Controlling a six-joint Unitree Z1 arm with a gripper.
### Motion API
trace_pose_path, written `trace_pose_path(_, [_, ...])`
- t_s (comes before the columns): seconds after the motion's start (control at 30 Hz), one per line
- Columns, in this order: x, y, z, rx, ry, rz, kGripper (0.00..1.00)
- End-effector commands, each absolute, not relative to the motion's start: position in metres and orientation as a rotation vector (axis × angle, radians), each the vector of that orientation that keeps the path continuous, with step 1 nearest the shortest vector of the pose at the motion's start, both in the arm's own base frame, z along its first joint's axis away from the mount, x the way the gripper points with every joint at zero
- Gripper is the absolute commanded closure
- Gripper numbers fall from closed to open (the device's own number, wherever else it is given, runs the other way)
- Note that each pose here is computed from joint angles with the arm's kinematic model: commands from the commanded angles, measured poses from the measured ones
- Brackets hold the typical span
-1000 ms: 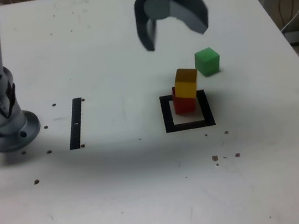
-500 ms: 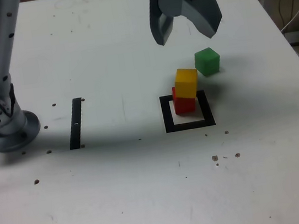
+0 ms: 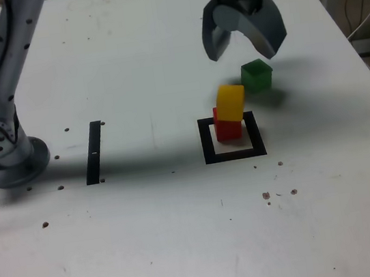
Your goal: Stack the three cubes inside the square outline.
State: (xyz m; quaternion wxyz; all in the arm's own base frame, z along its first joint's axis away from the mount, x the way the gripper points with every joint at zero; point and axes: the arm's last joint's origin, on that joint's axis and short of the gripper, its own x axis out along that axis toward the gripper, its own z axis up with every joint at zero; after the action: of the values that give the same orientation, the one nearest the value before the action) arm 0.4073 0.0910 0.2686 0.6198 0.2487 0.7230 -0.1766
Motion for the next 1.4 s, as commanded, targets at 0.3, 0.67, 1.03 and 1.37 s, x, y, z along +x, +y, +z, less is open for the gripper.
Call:
trace_pose_path(0.3, [0.405,0.094,0.237,0.648,1.701,-0.479,0.01])
trace_pose_path(0.67, [0.416,0.098,0.217,0.684,1.732,-0.510,0.01])
trace_pose_path(1.03, [0.423,0.087,0.220,0.742,1.751,-0.453,0.16])
trace_pose_path(1.37, [0.432,0.083,0.220,0.730,1.723,-0.363,0.45])
